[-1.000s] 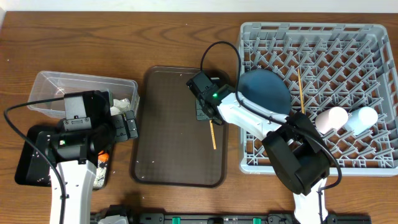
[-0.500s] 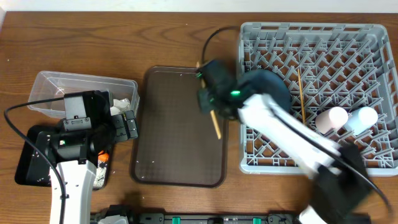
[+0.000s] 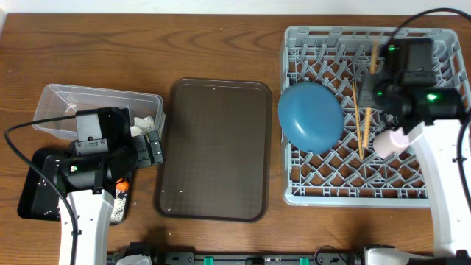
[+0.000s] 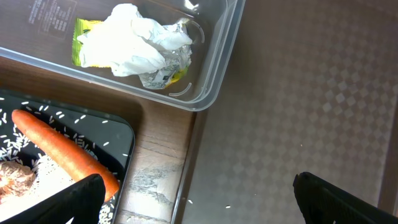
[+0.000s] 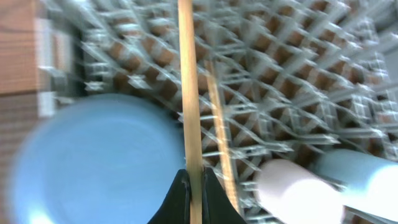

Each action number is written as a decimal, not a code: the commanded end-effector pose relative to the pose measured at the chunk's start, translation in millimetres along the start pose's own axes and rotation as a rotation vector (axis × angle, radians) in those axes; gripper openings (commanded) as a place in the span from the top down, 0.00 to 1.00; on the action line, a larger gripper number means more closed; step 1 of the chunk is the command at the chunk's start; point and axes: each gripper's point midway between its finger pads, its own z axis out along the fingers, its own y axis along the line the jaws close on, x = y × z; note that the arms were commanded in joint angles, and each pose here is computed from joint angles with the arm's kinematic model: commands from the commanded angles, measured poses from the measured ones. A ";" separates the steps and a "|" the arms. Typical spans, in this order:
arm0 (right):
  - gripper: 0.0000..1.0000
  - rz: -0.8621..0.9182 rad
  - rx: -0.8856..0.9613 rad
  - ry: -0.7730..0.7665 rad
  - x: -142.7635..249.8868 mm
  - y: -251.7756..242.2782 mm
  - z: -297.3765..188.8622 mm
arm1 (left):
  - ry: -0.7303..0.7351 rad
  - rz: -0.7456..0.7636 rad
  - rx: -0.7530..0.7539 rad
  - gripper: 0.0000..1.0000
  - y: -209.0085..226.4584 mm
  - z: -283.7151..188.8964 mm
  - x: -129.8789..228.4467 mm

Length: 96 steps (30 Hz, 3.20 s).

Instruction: Sort waste into correct bins and load items into the dishwasher rack

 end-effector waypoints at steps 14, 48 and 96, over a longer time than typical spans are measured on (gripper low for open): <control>0.64 -0.073 0.061 0.171 18.2 -16.8 84.0 | -0.026 0.016 -0.007 0.02 -0.5 -6.7 -6.6; 0.01 -0.314 -0.584 -0.305 15.6 81.5 -167.3 | -0.027 0.016 -0.007 0.02 -0.5 -6.7 -6.7; 0.01 -0.309 -0.302 -0.913 148.2 17.8 -29.0 | -0.027 0.016 -0.007 0.02 -0.5 -6.7 -6.7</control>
